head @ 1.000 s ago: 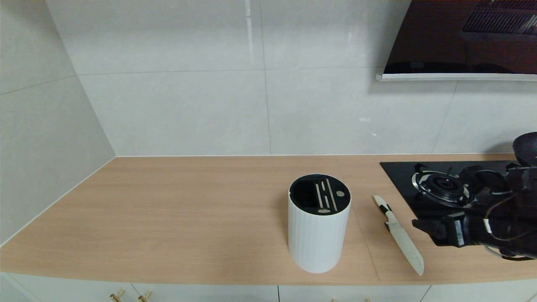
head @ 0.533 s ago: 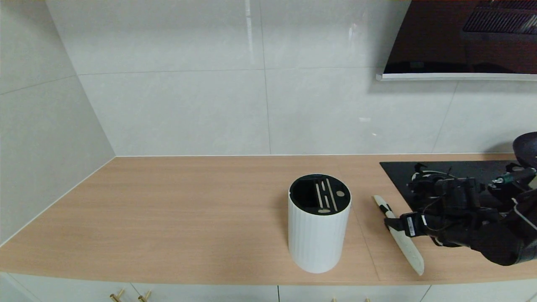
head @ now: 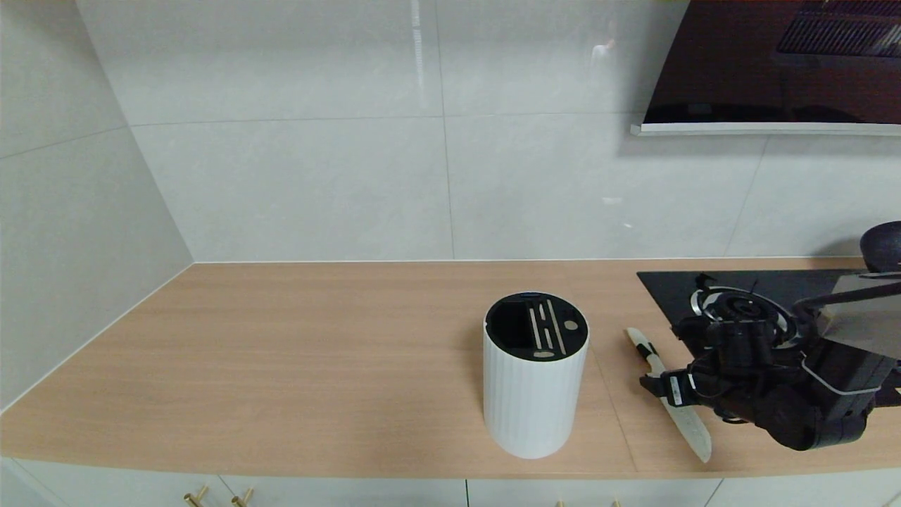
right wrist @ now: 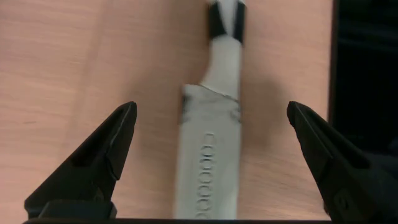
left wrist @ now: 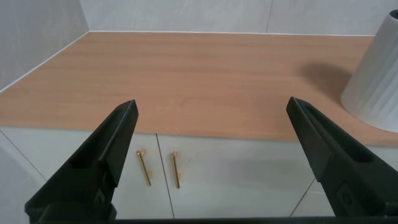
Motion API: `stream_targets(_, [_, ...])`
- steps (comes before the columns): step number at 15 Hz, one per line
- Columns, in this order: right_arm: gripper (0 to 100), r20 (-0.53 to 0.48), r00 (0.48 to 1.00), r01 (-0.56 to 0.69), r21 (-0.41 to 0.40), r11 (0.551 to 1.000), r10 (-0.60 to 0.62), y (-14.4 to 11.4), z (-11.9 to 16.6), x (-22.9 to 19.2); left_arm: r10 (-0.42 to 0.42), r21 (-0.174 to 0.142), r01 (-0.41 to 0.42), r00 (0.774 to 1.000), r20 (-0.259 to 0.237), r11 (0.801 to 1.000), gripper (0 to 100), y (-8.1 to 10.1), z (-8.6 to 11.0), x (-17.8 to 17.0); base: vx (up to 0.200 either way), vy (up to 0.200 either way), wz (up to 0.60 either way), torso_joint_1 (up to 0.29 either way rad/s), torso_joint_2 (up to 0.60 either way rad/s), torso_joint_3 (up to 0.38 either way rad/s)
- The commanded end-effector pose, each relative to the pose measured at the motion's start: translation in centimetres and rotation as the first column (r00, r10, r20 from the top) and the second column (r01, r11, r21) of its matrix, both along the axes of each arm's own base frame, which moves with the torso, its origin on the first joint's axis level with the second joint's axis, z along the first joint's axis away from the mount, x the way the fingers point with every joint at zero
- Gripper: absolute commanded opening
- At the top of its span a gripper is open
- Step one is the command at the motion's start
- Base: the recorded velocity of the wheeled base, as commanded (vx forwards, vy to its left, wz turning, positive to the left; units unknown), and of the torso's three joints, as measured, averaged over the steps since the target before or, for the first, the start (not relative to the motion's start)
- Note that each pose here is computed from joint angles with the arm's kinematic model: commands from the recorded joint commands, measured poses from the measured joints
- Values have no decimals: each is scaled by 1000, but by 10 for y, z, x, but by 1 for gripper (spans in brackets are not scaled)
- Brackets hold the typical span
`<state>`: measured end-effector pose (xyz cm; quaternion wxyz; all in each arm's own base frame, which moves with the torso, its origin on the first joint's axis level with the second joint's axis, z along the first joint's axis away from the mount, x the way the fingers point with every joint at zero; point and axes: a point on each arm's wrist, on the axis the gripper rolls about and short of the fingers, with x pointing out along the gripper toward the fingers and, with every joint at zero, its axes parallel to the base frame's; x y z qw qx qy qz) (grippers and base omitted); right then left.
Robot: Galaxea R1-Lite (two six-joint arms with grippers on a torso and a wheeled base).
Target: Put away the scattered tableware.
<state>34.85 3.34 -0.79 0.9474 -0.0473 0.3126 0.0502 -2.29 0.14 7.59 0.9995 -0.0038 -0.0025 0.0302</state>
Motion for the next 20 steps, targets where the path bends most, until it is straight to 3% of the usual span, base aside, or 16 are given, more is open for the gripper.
stream_targets(1, [100,-14,1000,2,-1,1000,-2,0,-6,1,1,0,-1,1000,0,1000,100,0,0,0,0,0,0,0,0,0])
stream_targets(12, [100,-21,999,24,-14,1000,-24,0,-19,7,1,0,-1,1000,0,1000,100,0,0,0,0,0,0,0,0,0])
stream_targets(13, [0,-26,999,24,-15,1000,-24,0,-20,7,1,0,-1,1000,0,1000,100,0,0,0,0,0,0,0,0,0])
stream_targets(20, [0,-11,1000,24,-13,1000,-25,0,-15,7,1,-5,-1,1000,0,1000,100,0,0,0,0,0,0,0,0,0])
